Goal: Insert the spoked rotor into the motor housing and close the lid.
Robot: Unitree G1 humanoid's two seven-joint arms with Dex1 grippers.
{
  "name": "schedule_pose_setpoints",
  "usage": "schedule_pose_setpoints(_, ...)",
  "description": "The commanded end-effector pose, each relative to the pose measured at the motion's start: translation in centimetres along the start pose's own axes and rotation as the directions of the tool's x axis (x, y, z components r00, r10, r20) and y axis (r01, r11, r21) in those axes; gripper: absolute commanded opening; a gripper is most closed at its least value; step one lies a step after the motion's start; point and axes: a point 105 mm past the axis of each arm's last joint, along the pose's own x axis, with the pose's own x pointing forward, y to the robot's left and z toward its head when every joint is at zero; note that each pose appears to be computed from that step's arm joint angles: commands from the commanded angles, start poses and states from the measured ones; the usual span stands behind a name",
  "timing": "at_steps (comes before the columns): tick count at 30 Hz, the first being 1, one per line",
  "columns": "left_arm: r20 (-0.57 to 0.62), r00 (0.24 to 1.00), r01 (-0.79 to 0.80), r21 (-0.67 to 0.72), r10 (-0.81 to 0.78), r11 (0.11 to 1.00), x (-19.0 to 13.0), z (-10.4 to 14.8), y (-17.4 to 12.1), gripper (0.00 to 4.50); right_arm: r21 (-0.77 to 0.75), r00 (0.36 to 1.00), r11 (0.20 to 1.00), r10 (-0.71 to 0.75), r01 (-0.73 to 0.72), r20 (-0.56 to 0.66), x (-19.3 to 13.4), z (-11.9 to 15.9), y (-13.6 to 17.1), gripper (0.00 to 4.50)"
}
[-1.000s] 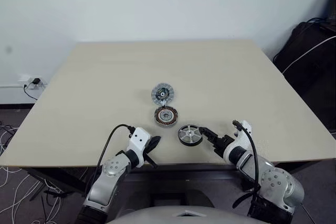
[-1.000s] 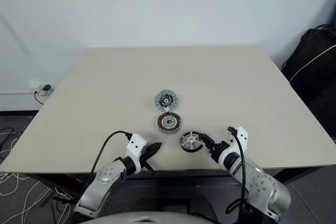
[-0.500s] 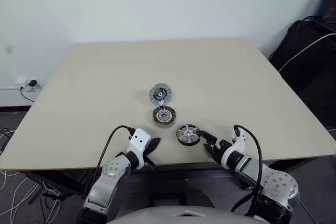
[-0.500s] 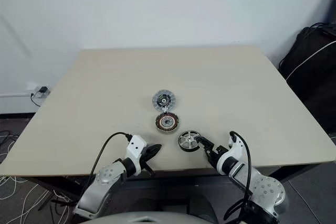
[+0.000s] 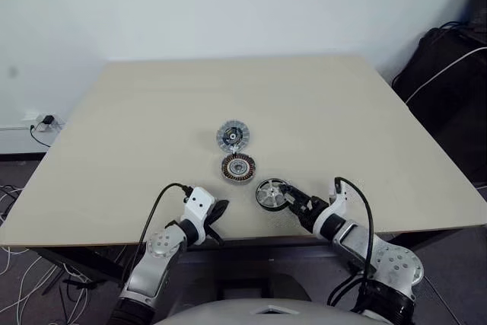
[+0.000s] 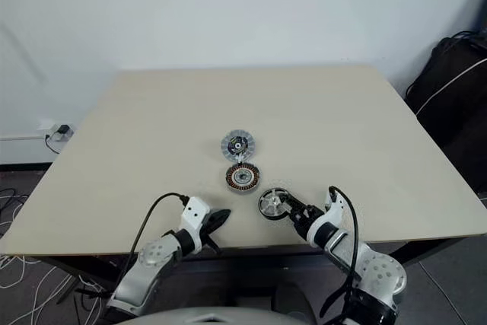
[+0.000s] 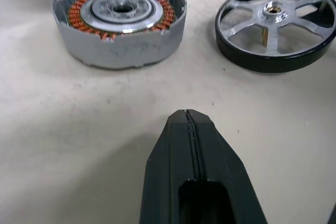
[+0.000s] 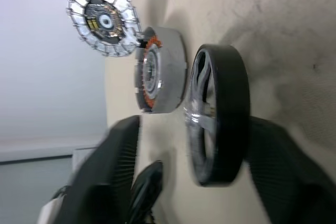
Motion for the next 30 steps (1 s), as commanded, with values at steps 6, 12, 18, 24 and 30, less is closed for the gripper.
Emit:
schedule_pose_setpoints(6,0.047,0.999,-0.001,0.023,0.000,1.000,0.1,1.2,0.2,0.00,-0.009,0.999,0.999,-0.037,0.037,-0.039,1.2,-1.9,-0.1,0.42)
schedule_pose_setpoints(12,0.051,0.999,0.001,0.024,-0.002,1.000,0.1,1.5,-0.1,0.00,-0.086,0.992,0.992,-0.102,0.096,-0.078,0.8,-2.8,-0.9,0.41)
schedule_pose_setpoints(18,0.053,0.999,0.004,0.023,-0.005,1.000,0.0,1.7,-0.2,0.00,-0.020,0.977,0.979,0.204,-0.203,0.068,0.7,-0.4,4.9,0.41)
schedule_pose_setpoints(24,0.052,0.999,0.005,0.023,-0.006,1.000,0.1,1.8,-0.1,0.00,0.003,0.945,0.951,0.307,-0.309,0.109,2.3,0.3,7.8,0.41)
schedule_pose_setpoints(30,0.051,0.999,-0.001,0.020,0.000,1.000,-0.1,1.7,0.0,0.00,0.041,0.921,0.923,0.379,-0.384,0.083,4.8,-0.2,10.1,0.41)
